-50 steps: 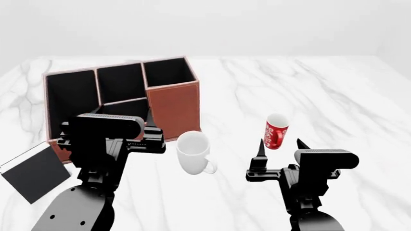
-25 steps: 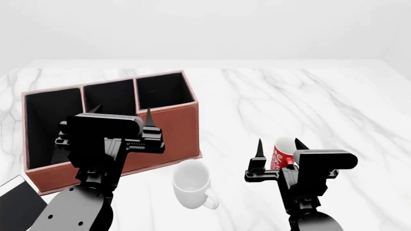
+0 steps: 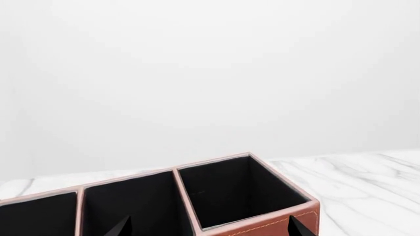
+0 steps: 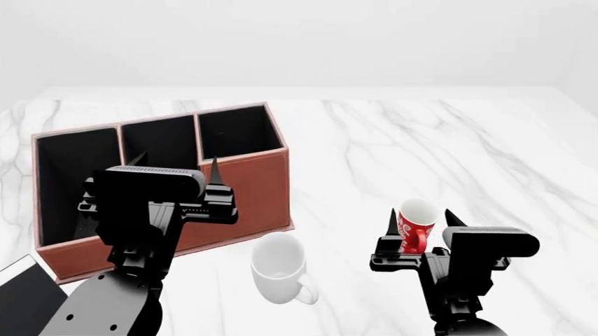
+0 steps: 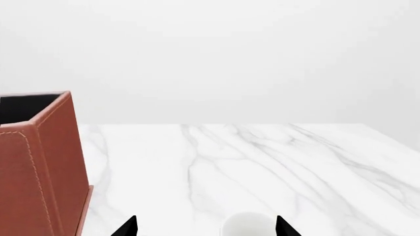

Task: Pick up the red mug and place it to the right of the caddy.

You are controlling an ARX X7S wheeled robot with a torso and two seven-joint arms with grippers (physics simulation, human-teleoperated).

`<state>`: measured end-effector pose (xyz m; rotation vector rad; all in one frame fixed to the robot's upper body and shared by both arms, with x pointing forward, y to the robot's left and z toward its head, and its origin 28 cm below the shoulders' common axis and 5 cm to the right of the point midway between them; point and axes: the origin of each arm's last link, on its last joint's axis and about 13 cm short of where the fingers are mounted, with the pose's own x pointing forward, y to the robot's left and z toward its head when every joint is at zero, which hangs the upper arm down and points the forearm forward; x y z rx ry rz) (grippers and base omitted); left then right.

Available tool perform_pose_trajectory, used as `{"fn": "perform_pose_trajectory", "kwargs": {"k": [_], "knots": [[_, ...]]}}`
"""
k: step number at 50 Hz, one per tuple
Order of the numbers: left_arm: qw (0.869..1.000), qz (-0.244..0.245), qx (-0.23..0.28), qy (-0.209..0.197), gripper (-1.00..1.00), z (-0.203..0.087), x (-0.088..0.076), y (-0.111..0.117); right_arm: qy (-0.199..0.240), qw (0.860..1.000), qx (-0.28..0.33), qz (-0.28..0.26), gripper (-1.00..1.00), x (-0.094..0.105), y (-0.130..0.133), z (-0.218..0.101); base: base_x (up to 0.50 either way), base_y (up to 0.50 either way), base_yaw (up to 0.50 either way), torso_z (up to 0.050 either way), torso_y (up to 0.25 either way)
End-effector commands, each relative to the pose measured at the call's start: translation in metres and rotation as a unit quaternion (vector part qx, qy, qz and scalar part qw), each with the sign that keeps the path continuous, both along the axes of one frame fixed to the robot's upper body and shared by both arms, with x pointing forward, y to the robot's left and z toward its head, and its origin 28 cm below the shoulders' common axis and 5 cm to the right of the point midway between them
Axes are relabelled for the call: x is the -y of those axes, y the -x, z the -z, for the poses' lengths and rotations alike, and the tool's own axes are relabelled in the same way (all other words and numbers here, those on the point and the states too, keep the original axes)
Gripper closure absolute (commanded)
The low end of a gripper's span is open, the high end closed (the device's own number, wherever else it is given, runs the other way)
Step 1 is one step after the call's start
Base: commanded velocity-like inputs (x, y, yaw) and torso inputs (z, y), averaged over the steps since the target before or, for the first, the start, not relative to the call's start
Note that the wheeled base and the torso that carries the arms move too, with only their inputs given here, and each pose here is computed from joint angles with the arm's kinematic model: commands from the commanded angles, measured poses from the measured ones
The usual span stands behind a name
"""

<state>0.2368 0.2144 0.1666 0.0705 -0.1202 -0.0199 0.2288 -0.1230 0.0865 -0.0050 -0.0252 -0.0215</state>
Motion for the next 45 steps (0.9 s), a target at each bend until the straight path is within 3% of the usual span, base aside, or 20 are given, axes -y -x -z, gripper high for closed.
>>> {"fn": "perform_pose_trajectory", "kwargs": {"k": [1,21,34,45], "knots": [[1.000,-0.001,0.000,0.001,-1.00,0.000,-0.001,0.000,0.001,0.999,-0.013,0.031,-1.00,0.016,0.008,0.007,0.00,0.00,0.00,0.000,0.000],[1.000,-0.003,-0.001,0.002,-1.00,0.002,-0.002,-0.001,-0.006,0.999,-0.041,0.015,-1.00,0.014,0.007,0.022,0.00,0.00,0.00,0.000,0.000],[1.000,-0.006,-0.001,0.005,-1.00,0.003,-0.004,0.000,-0.014,0.996,-0.083,0.010,-1.00,0.015,0.034,0.048,0.00,0.00,0.00,0.000,0.000],[1.000,-0.007,-0.002,0.006,-1.00,0.003,-0.005,0.000,-0.022,0.995,-0.096,0.021,-1.00,0.019,0.028,0.055,0.00,0.00,0.00,0.000,0.000]]}}
